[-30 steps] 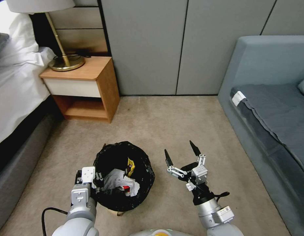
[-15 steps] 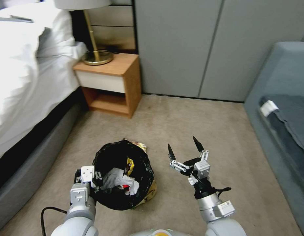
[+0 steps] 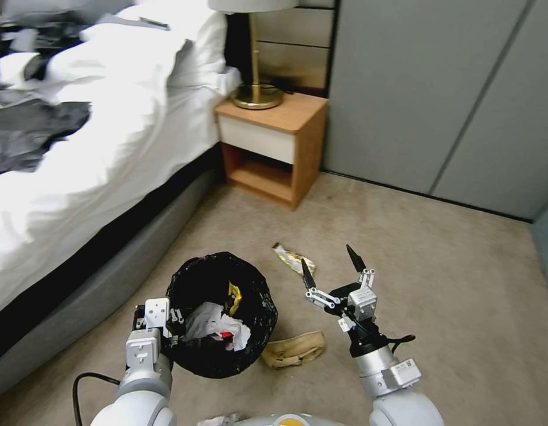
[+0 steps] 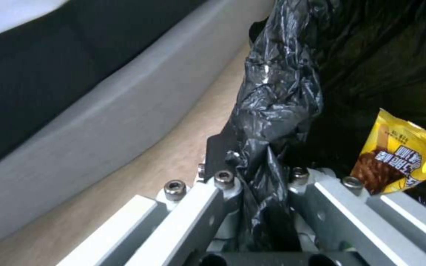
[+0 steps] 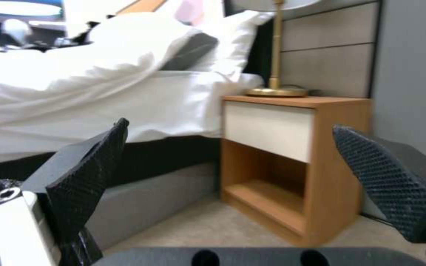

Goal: Pick up the trash bin, then pick up the garbage from the floor and place it into the trash bin.

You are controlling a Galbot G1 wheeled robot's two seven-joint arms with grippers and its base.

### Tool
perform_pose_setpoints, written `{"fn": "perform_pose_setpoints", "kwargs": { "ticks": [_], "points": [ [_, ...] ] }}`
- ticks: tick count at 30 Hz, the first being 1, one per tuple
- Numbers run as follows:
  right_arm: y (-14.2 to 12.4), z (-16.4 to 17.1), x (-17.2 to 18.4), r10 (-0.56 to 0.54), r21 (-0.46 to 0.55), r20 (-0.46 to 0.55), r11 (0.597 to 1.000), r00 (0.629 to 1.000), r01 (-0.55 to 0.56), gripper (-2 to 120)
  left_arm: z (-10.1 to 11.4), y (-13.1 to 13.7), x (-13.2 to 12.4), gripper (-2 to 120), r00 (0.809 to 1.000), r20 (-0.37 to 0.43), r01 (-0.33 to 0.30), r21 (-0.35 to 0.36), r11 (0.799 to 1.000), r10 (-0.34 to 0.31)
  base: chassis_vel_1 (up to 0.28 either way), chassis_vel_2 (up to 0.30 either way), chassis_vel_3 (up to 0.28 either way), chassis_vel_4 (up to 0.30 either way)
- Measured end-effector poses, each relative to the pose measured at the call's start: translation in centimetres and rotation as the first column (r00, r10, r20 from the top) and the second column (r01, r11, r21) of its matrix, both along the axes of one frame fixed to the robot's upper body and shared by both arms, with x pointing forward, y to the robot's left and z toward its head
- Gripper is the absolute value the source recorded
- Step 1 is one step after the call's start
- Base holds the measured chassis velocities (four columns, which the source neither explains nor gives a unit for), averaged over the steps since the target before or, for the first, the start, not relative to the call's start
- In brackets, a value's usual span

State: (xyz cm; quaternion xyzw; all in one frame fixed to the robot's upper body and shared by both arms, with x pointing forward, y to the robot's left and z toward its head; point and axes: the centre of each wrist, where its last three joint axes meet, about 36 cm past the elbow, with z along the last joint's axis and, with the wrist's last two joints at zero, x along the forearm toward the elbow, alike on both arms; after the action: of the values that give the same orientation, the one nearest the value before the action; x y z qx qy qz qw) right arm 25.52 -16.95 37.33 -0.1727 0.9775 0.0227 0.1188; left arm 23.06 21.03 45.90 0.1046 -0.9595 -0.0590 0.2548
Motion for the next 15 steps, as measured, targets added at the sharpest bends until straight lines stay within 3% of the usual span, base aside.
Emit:
{"fn": "perform_pose_setpoints", "kwargs": {
  "ticks": [6,15],
  "points": [
    [-0.01,0.1,0.21,0.001,-0.001,0.005,1.0,1.0,-0.001,100,-0.02,-0.02,-0.04,1,1.0,-0.001,-0.003,0.002,1.0,0.003,0.119,0.119,0.113,0.107],
    [-0.53,-0.04,0.15,0.008,-0.018,0.003,1.0,1.0,-0.008,100,-0.02,-0.06,-0.04,1,1.0,0.0,-0.001,0.002,1.0,0.001,0.011,0.021,0.018,0.018]
  ]
}}
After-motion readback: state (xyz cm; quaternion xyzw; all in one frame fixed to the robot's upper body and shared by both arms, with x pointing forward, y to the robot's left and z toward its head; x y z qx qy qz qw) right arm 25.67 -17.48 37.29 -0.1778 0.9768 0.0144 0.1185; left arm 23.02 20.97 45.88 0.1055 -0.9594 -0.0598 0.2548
